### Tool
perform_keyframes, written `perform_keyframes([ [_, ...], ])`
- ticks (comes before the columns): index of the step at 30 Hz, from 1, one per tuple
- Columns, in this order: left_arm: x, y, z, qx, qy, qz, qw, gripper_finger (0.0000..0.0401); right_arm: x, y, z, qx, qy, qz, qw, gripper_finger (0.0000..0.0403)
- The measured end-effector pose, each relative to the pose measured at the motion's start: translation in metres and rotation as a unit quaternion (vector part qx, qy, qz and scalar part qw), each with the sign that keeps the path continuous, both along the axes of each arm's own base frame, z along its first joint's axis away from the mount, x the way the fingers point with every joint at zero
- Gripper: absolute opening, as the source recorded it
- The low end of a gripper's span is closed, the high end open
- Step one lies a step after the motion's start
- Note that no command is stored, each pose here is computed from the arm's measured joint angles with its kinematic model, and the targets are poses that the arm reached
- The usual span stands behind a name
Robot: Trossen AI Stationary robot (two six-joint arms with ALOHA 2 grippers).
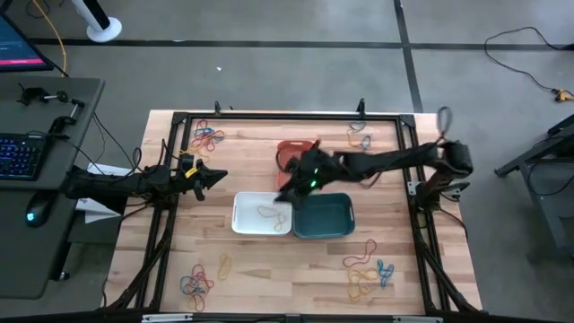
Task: Sort rubber bands into baskets
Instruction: Put the yellow rubber band into the white bin
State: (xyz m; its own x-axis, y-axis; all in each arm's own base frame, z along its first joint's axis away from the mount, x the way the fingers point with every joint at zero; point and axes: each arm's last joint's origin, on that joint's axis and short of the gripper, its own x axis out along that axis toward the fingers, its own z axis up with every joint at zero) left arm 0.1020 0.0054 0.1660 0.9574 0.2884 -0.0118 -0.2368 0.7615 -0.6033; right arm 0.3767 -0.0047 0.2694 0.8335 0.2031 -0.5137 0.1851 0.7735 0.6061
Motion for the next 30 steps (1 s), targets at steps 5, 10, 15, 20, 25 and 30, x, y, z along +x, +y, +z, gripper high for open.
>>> perform_keyframes([
  [5, 0.000, 0.000, 0.000, 0.000, 0.002, 0.000, 1.000, 0.0001, -0.056, -0.052, 0.010, -0.101, 0.175, -0.166, 0.965, 0.0220],
  [10, 0.000, 0.000, -0.001, 0.000, 0.003, 0.000, 1.000, 0.0001, -0.119, -0.121, -0.014, -0.139, 0.373, -0.267, 0.878, 0.0205],
  [15, 0.000, 0.000, -0.001, 0.000, 0.003, 0.000, 1.000, 0.0001, -0.161, -0.178, -0.052, -0.102, 0.450, -0.257, 0.849, 0.0202],
  [20, 0.000, 0.000, -0.001, 0.000, 0.003, 0.000, 1.000, 0.0001, -0.175, -0.209, -0.072, -0.106, 0.467, -0.223, 0.849, 0.0202],
  [25, 0.000, 0.000, -0.001, 0.000, 0.003, 0.000, 1.000, 0.0001, -0.171, -0.218, -0.089, -0.112, 0.462, -0.148, 0.867, 0.0202],
  [30, 0.000, 0.000, -0.001, 0.000, 0.003, 0.000, 1.000, 0.0001, -0.166, -0.222, -0.108, -0.119, 0.473, -0.096, 0.868, 0.0202],
])
